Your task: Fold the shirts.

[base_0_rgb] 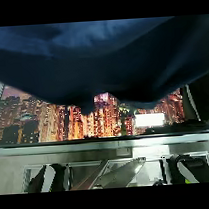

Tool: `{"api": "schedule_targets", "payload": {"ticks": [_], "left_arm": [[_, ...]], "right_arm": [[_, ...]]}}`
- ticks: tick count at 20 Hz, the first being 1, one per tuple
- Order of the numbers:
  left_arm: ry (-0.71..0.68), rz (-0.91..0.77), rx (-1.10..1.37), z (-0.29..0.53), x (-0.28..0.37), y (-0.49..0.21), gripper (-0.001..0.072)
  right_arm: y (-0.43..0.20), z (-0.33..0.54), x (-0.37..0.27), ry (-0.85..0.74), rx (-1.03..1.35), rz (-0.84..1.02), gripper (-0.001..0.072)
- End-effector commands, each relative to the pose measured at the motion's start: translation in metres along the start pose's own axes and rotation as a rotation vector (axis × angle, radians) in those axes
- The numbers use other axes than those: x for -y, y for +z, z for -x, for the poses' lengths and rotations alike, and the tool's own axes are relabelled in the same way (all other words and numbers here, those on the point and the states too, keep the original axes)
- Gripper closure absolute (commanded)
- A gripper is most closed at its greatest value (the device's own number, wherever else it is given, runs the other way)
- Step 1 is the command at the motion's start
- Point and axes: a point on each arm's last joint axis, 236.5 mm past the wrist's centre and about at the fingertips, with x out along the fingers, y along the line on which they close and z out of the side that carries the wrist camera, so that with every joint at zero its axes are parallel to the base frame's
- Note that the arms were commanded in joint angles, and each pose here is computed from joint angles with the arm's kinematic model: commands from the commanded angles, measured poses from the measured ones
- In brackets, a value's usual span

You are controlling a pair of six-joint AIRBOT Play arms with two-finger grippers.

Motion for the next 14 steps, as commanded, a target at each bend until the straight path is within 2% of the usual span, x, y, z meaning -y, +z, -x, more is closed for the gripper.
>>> {"api": "schedule_targets", "payload": {"ticks": [1,3,6,8,11,14], "left_arm": [[0.139,-0.170,0.008,-0.015,0.013,0.037,0.0681],[0.207,-0.134,-0.025,-0.004,-0.023,0.035,0.0681],[0.236,0.004,-0.032,0.026,-0.085,0.023,0.0681],[0.283,0.169,-0.091,0.040,-0.150,-0.029,0.0681],[0.388,0.453,-0.393,0.036,-0.240,-0.221,0.0680],[0.462,0.627,-0.666,0.027,-0.280,-0.417,0.0680]], "right_arm": [[0.036,0.012,0.002,-0.053,0.081,0.073,0.0689],[0.007,-0.020,0.027,-0.022,-0.011,-0.003,0.0689],[-0.069,-0.090,0.072,0.080,-0.188,-0.202,0.0689],[-0.135,-0.139,0.107,0.104,-0.308,-0.315,0.0689],[-0.245,-0.205,0.129,0.165,-0.483,-0.455,0.0689],[-0.369,-0.253,0.127,0.226,-0.665,-0.572,0.0689]]}}
